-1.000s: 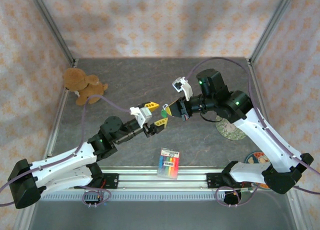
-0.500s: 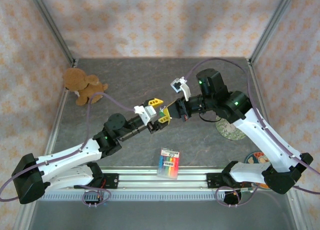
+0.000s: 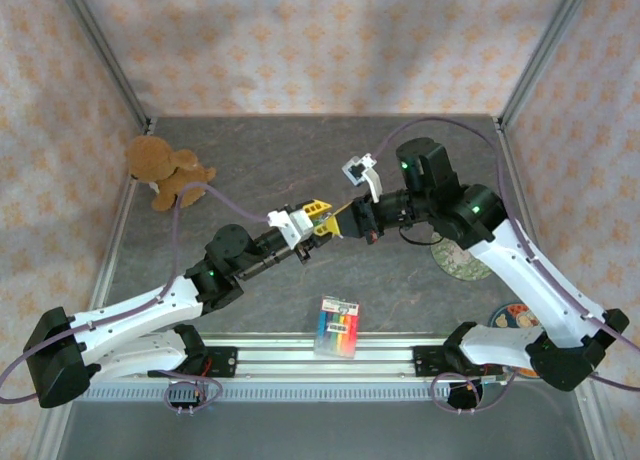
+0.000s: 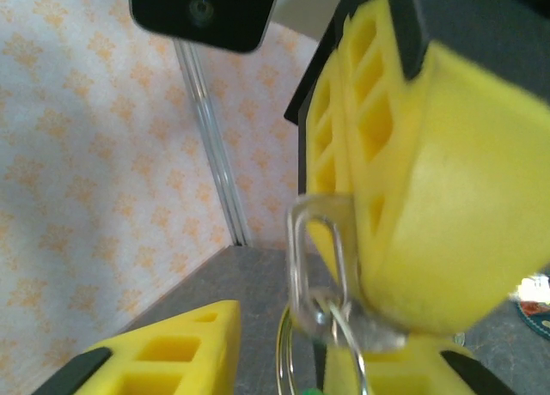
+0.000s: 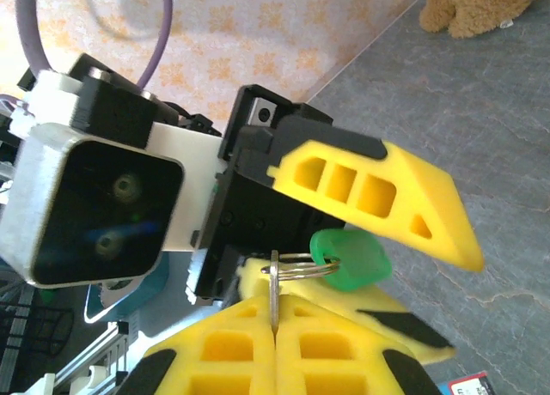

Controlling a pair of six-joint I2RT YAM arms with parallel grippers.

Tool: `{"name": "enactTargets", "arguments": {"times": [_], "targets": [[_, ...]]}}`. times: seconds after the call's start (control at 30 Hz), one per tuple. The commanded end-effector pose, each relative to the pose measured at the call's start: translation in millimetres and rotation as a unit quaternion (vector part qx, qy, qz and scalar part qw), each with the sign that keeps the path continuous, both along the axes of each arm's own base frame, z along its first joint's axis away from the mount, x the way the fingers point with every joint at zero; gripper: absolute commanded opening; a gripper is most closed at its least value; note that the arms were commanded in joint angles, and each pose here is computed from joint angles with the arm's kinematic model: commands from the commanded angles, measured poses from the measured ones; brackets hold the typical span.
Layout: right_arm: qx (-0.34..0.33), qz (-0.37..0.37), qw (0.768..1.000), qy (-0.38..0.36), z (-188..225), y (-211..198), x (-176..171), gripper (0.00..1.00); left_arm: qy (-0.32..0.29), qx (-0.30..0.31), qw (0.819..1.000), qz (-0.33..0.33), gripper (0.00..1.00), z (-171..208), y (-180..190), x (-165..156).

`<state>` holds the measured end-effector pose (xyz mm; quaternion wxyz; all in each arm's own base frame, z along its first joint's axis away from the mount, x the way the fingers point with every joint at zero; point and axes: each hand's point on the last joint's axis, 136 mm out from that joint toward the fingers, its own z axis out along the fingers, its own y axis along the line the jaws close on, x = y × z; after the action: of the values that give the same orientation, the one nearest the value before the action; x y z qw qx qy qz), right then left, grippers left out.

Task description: Remove the keys from the keyring

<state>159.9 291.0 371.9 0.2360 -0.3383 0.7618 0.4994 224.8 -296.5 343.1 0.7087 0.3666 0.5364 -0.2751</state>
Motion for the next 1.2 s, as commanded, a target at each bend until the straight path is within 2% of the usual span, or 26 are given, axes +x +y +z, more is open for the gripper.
{"name": "enactTargets", "arguments": {"times": [0.0,0.03,0.2,0.33,0.6,0.73,1.03,1.1,1.17], "targets": [[0.027,0.004,0.999,-0.018,17.9,-3.2,-6.8,0.0,-0.022,-0.021,0.999,-0.013,0.19,25.2,0.9,-6.9],[0.027,0.002,0.999,-0.019,18.1,-3.5,-6.3,0.0,-0.022,-0.02,0.999,-0.014,0.15,25.0,1.1,-7.5],[0.027,-0.001,0.999,-0.019,17.0,-3.1,-4.3,0.0,-0.027,-0.025,0.999,-0.018,0.14,31.0,3.3,-10.7],[0.027,-0.001,0.999,-0.017,16.7,-2.0,-3.5,0.0,-0.031,-0.031,0.999,-0.019,0.21,37.5,4.4,-12.3],[0.032,0.001,0.999,-0.018,20.1,-2.0,-4.6,0.0,-0.04,-0.023,0.999,-0.026,0.21,41.2,1.4,-13.7],[0.031,-0.001,0.999,-0.02,20.3,-2.9,-4.6,0.0,-0.041,-0.022,0.998,-0.03,0.13,41.5,0.4,-14.7],[0.035,-0.02,0.999,-0.031,25.3,-7.7,0.8,0.0,-0.037,-0.018,0.999,-0.031,0.06,39.3,0.5,-15.3],[0.033,-0.029,0.998,-0.035,25.1,-9.1,3.5,0.0,-0.036,-0.018,0.999,-0.032,0.0,38.8,0.5,-15.8],[0.028,-0.043,0.998,-0.04,24.3,-11.1,7.5,0.0,-0.035,-0.019,0.999,-0.033,0.0,38.6,0.5,-15.8]]}}
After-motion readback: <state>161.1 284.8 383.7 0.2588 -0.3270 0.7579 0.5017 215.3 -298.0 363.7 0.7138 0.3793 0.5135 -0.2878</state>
